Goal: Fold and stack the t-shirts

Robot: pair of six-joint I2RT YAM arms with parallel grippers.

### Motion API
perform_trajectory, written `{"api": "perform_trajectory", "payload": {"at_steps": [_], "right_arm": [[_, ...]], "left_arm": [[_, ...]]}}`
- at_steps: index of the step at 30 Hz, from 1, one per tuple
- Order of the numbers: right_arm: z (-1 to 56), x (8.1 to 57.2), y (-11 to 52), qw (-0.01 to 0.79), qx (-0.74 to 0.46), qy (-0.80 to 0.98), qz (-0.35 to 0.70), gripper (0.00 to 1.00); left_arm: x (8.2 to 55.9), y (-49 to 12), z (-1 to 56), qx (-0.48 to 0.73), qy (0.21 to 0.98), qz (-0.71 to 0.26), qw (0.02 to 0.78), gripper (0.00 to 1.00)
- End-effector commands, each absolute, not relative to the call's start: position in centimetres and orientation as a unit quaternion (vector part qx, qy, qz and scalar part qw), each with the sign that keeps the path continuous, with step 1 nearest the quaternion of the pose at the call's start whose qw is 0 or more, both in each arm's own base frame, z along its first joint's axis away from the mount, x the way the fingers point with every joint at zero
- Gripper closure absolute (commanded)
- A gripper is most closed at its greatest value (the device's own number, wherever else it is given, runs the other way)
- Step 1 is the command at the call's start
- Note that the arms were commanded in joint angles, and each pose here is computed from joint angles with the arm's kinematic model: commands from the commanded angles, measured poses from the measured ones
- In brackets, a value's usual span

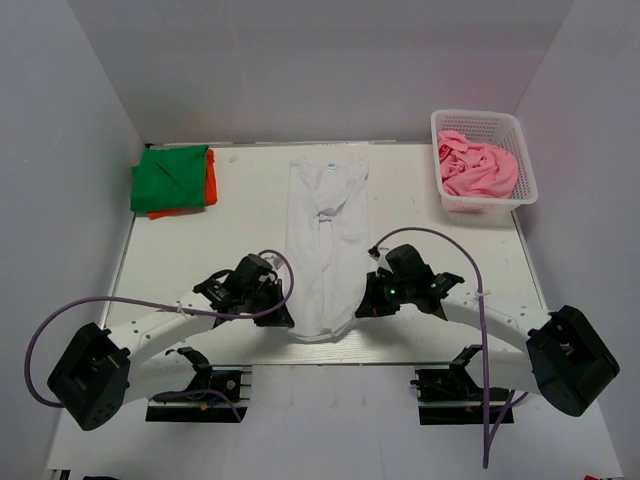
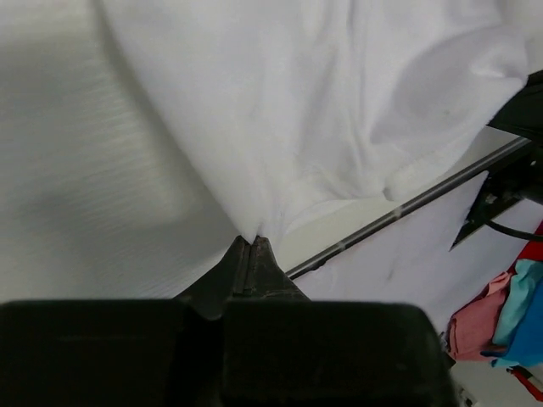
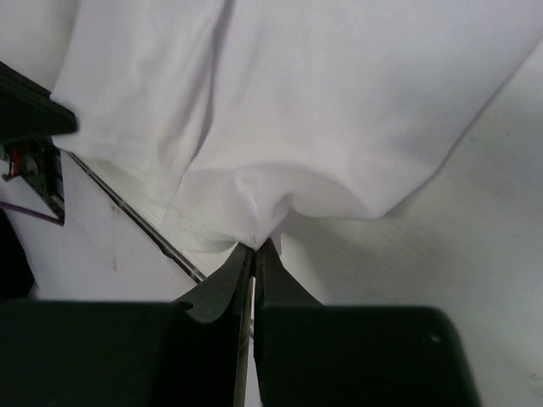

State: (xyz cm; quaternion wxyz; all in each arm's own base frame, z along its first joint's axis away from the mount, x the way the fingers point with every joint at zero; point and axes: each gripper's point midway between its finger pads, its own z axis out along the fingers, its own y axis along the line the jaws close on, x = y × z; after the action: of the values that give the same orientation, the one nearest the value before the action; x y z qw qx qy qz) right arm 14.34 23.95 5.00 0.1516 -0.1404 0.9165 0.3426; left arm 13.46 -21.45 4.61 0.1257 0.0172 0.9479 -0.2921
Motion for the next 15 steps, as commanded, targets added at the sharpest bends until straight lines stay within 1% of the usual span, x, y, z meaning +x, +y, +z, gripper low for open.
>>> {"api": "perform_trajectory", "payload": {"at_steps": [1, 3, 4, 7, 8, 10, 11, 12, 13, 14, 15], "right_arm": [[8.3, 17.8, 25.5, 0.23, -0.152, 0.897, 0.346, 1.0], [9.6, 19.4, 26.0, 0.256, -0.141, 0.891, 0.347, 1.0], [10.0, 20.0, 26.0, 0.269, -0.136, 0.89, 0.342, 1.0], [11.6, 22.7, 26.3, 0.314, -0.109, 0.885, 0.327, 1.0], [11.6, 23.7, 25.9, 0.328, -0.096, 0.887, 0.31, 1.0], [12.5, 25.3, 25.8, 0.352, -0.08, 0.885, 0.295, 1.0], [13.5, 26.1, 26.3, 0.36, -0.08, 0.88, 0.298, 1.0], [13.5, 27.3, 25.5, 0.377, -0.066, 0.883, 0.271, 1.0], [13.3, 27.6, 25.5, 0.376, -0.067, 0.885, 0.264, 1.0], [14.8, 28.6, 25.9, 0.392, -0.065, 0.878, 0.266, 1.0], [14.0, 29.3, 25.2, 0.391, -0.061, 0.887, 0.24, 1.0]], "left_arm": [[15.8, -23.6, 7.8, 0.048, 0.927, -0.328, 0.175, 1.0], [17.8, -24.3, 9.2, 0.047, 0.924, -0.322, 0.202, 1.0], [18.0, -24.2, 8.8, 0.043, 0.927, -0.314, 0.203, 1.0], [21.3, -24.3, 11.1, 0.001, 0.917, -0.308, 0.254, 1.0], [22.4, -23.9, 11.3, -0.015, 0.917, -0.291, 0.273, 1.0], [24.0, -24.1, 12.6, -0.039, 0.914, -0.281, 0.292, 1.0], [25.2, -23.5, 12.9, -0.059, 0.914, -0.255, 0.31, 1.0], [26.2, -23.0, 12.6, -0.084, 0.917, -0.235, 0.31, 1.0], [27.4, -23.2, 14.0, -0.091, 0.912, -0.229, 0.327, 1.0], [28.1, -22.4, 13.9, -0.11, 0.914, -0.2, 0.336, 1.0], [28.9, -22.0, 14.1, -0.123, 0.913, -0.189, 0.34, 1.0]]}}
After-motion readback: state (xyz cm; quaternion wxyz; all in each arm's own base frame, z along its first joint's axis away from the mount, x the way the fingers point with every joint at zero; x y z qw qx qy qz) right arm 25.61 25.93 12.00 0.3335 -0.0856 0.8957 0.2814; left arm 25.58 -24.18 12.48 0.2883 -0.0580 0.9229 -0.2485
